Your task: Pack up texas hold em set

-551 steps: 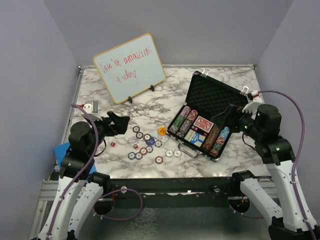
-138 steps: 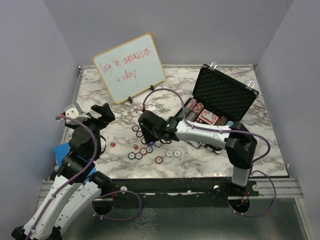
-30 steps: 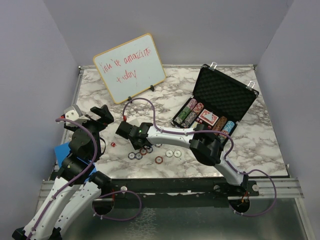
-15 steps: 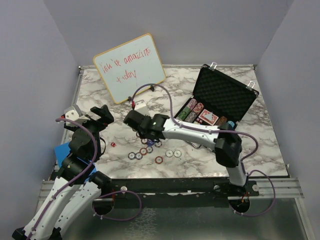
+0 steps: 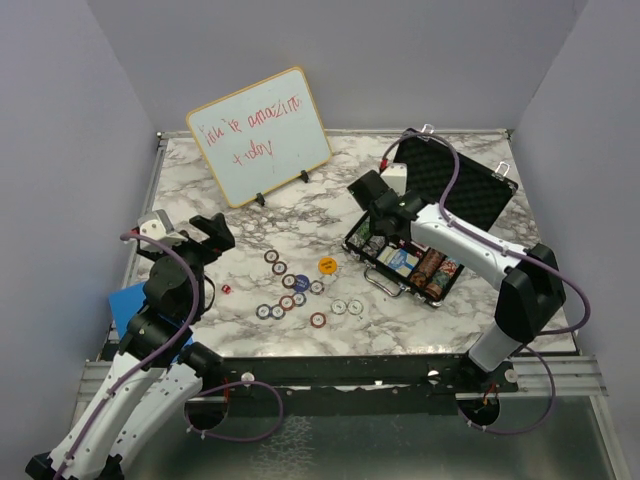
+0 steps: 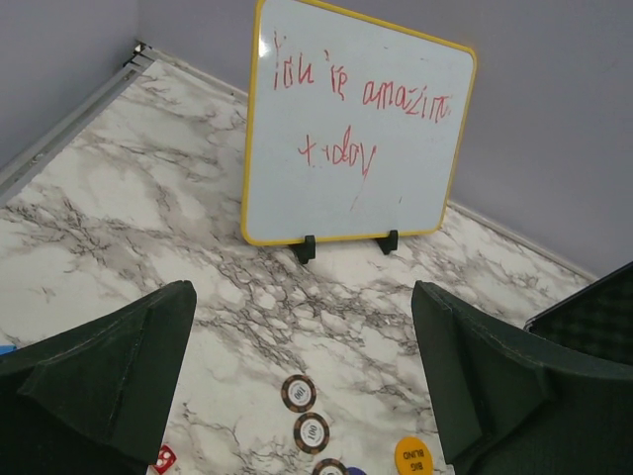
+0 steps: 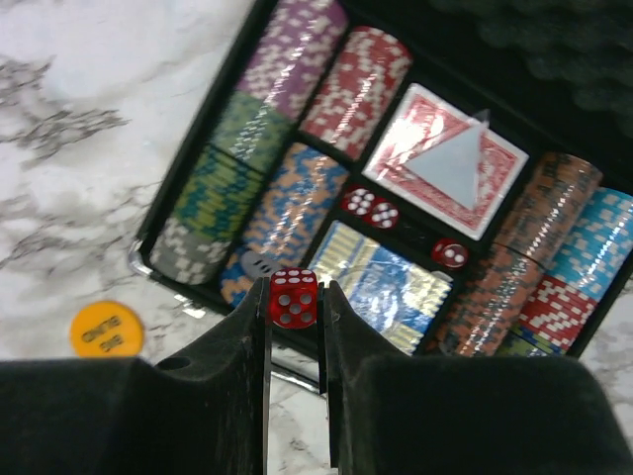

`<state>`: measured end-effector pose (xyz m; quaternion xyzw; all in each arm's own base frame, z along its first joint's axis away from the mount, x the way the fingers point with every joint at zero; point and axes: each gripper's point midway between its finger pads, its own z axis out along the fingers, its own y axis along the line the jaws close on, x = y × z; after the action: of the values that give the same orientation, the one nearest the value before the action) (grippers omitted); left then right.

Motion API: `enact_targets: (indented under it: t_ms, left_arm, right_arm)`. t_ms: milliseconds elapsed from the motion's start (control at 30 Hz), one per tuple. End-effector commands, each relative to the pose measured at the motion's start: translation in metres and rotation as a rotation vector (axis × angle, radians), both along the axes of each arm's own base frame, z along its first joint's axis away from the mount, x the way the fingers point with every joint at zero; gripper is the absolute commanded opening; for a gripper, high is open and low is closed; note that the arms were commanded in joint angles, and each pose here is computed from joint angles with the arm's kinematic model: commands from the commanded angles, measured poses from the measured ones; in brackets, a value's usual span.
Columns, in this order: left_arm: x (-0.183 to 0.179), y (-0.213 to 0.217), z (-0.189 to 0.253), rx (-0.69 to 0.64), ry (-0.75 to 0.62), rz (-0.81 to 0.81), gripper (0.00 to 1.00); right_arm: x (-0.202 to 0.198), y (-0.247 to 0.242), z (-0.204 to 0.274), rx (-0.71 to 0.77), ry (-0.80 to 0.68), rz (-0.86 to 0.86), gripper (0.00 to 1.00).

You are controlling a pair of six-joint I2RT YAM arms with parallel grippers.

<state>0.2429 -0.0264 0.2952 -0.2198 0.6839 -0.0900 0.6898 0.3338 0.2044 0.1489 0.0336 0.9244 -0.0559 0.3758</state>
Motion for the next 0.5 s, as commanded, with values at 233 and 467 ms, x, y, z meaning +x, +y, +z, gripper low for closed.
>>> enact_targets:
  t_ms: [233, 467]
  left_arm:
    - [0.005, -0.011, -0.009, 0.007, 0.024, -0.046, 0.99]
    - [0.009, -0.015, -0.016, 0.022, 0.052, -0.054, 0.99]
  right_arm:
    - [0.001, -0.068, -0.034, 0.035, 0.057, -0.274, 0.18]
    - [-0.002, -0.085, -0.056, 0.04, 0.085, -0.326, 0.18]
